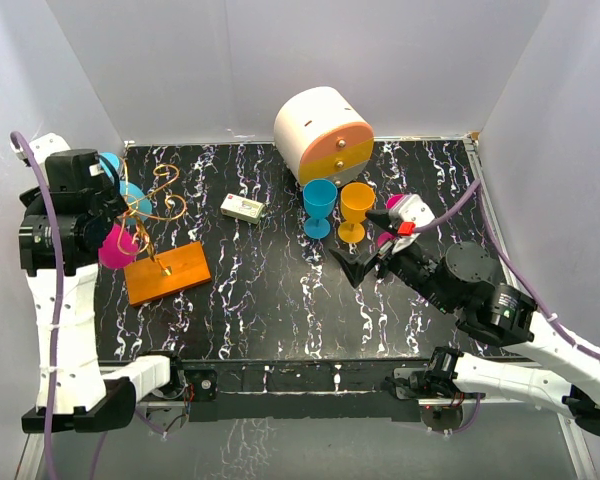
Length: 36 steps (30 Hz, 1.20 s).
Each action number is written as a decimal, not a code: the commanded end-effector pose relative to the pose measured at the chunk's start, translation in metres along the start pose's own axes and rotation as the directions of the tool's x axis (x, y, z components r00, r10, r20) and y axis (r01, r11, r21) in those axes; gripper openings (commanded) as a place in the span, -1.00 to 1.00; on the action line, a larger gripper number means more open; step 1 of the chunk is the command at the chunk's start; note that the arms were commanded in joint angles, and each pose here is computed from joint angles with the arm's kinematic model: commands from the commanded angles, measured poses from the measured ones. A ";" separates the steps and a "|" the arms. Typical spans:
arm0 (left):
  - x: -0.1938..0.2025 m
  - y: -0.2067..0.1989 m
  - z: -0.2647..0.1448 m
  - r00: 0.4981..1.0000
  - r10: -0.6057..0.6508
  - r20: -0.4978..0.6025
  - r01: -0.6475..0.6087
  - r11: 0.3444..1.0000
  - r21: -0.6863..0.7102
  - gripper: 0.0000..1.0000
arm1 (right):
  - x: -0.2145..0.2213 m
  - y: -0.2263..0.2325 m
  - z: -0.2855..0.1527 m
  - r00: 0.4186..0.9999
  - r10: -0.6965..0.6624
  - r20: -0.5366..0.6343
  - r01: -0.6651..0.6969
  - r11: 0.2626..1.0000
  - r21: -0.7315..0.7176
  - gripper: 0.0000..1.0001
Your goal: Take the wine glass off the wine glass rack
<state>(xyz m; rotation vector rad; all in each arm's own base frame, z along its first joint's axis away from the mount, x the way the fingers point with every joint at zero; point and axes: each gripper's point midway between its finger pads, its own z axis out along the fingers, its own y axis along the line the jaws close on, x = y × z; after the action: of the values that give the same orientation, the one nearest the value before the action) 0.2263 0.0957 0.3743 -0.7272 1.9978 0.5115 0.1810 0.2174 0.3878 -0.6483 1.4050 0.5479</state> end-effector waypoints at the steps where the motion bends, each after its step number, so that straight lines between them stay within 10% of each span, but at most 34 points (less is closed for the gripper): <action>1: 0.000 0.001 -0.015 1.000 0.010 0.022 -0.011 0.997 0.079 0.05 | -0.026 -0.001 0.001 0.996 0.026 0.085 -0.026 1.000 0.003 0.97; 36: 0.023 0.032 -0.112 0.991 -0.110 0.080 0.072 0.923 0.377 -0.03 | -0.011 0.050 0.029 0.931 0.356 -0.074 -0.363 0.924 -0.124 0.97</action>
<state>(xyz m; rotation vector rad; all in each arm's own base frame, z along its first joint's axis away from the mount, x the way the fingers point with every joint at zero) 0.1407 0.0569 0.3941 -0.5594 1.9378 0.2176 0.1788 0.2590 0.3692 -0.5758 1.5645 0.7554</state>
